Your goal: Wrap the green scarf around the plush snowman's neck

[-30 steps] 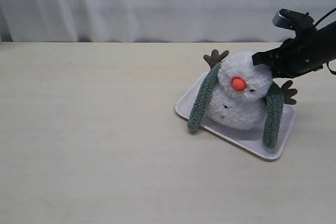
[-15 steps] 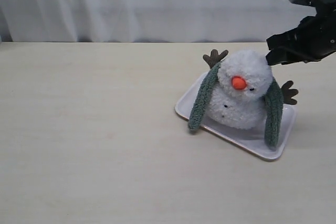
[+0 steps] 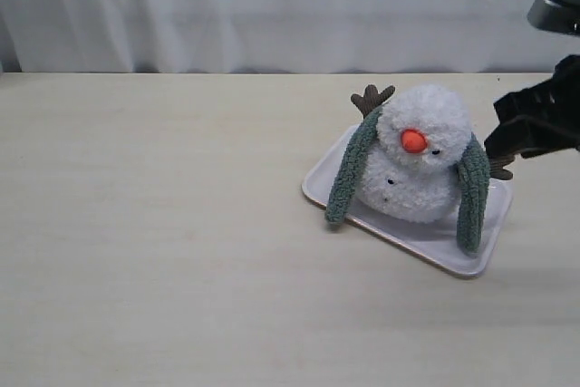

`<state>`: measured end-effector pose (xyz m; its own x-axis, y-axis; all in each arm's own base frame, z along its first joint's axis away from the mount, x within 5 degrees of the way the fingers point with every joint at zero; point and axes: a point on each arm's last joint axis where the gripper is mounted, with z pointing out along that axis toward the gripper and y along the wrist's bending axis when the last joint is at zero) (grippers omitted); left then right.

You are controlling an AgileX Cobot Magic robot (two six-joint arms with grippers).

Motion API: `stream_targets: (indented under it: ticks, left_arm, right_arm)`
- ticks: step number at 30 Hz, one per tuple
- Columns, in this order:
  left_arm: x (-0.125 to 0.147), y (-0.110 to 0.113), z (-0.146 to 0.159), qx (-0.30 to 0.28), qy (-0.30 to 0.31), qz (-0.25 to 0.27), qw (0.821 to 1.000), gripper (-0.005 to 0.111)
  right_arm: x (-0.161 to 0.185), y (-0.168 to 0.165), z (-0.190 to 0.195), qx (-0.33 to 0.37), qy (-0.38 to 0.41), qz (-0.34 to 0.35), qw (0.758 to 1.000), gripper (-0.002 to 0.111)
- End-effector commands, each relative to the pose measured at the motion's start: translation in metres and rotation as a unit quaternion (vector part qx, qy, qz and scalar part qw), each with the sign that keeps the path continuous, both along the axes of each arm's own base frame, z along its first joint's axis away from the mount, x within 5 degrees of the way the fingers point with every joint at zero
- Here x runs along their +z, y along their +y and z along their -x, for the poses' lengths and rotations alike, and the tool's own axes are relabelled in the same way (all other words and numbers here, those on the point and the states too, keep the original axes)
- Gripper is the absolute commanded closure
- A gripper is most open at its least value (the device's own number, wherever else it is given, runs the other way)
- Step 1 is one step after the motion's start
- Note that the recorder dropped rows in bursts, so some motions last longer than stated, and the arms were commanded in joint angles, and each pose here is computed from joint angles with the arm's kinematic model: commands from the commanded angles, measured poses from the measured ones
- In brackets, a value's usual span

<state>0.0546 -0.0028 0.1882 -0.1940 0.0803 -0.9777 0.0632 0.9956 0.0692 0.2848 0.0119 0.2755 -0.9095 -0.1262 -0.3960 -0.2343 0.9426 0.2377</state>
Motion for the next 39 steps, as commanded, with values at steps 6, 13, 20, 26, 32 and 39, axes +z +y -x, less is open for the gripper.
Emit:
stream_targets:
  ticks: [6, 13, 20, 26, 32, 39]
  left_arm:
    - [0.000, 0.000, 0.000, 0.001, -0.005, 0.003, 1.000, 0.107]
    - [0.000, 0.000, 0.000, 0.001, -0.005, 0.003, 1.000, 0.107]
    - [0.000, 0.000, 0.000, 0.001, -0.005, 0.003, 1.000, 0.107]
    - [0.000, 0.000, 0.000, 0.001, -0.005, 0.003, 1.000, 0.107]
    - [0.000, 0.000, 0.000, 0.001, -0.005, 0.003, 1.000, 0.107]
    - [0.000, 0.000, 0.000, 0.001, -0.004, 0.003, 1.000, 0.107]
  right_arm:
    - [-0.057, -0.005, 0.021, -0.011, -0.005, 0.033, 0.999, 0.045]
    - [-0.062, -0.008, 0.017, -0.028, -0.044, 0.045, 0.998, 0.043]
    - [-0.081, -0.001, 0.007, -0.019, -0.047, 0.000, 0.999, 0.043]
    - [-0.103, -0.004, -0.002, -0.025, -0.027, 0.008, 0.999, 0.043]
    - [-0.122, -0.008, -0.010, -0.042, -0.019, 0.022, 0.999, 0.044]
    - [-0.126, -0.009, -0.014, -0.062, -0.028, 0.024, 0.997, 0.077]
